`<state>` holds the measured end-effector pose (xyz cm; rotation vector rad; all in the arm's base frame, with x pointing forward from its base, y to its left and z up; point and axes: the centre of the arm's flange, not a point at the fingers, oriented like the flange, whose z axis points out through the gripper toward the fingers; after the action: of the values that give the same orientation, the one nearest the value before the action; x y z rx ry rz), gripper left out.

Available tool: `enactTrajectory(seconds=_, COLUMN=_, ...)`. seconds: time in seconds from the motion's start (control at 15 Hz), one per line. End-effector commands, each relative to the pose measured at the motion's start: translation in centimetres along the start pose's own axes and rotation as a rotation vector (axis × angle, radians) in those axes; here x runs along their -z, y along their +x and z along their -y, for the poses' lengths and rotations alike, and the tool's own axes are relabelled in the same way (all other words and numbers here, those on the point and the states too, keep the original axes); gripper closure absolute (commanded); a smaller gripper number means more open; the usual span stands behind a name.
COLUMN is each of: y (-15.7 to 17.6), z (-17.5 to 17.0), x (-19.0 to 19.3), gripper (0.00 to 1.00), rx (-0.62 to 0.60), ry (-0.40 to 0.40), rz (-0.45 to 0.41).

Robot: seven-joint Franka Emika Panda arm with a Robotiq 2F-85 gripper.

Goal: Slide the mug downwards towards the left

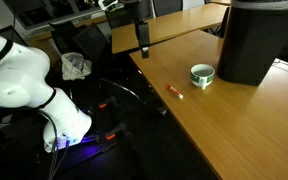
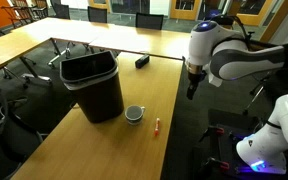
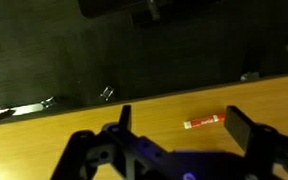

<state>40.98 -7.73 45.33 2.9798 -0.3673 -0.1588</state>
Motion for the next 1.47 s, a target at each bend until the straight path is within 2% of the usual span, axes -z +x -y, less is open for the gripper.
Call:
enactTrajectory(seconds=0.0, y=0.0, z=0.0, x=0.0, gripper=0.0, rx=0.0, ry=0.0, rz=-0.001)
enactTrajectory(seconds=0.27, y=0.4, z=0.2, x=-0.1, gripper=0.0, rx=0.014, ry=0.007, rz=-0.006)
enactTrajectory(seconds=0.4, y=2.1, z=1.0, x=-0.8, gripper=0.0, rx=0.113, ry=0.037, rz=-0.045)
enactTrajectory(seconds=0.67, y=8.1, z=4.3, x=-4.2, gripper=0.0, rx=0.359, ry=0.057, rz=-0.127)
enactTrajectory(seconds=0.8, y=11.1, z=6.5, x=-6.9, gripper=0.0, rx=0.48, ry=0.053, rz=-0.139)
enactTrajectory(seconds=1.07, y=16.7, z=10.9, x=-11.9, gripper=0.0, rx=0.714, ry=0.017, rz=-0.106)
enactTrajectory(seconds=1.2, y=19.4, z=12.4, x=-14.3, gripper=0.0, rx=0.789, ry=0.006, rz=-0.091)
enactTrajectory(seconds=1.4, y=23.4, z=13.9, x=-17.1, gripper=0.0, rx=0.839, ry=-0.014, rz=-0.081)
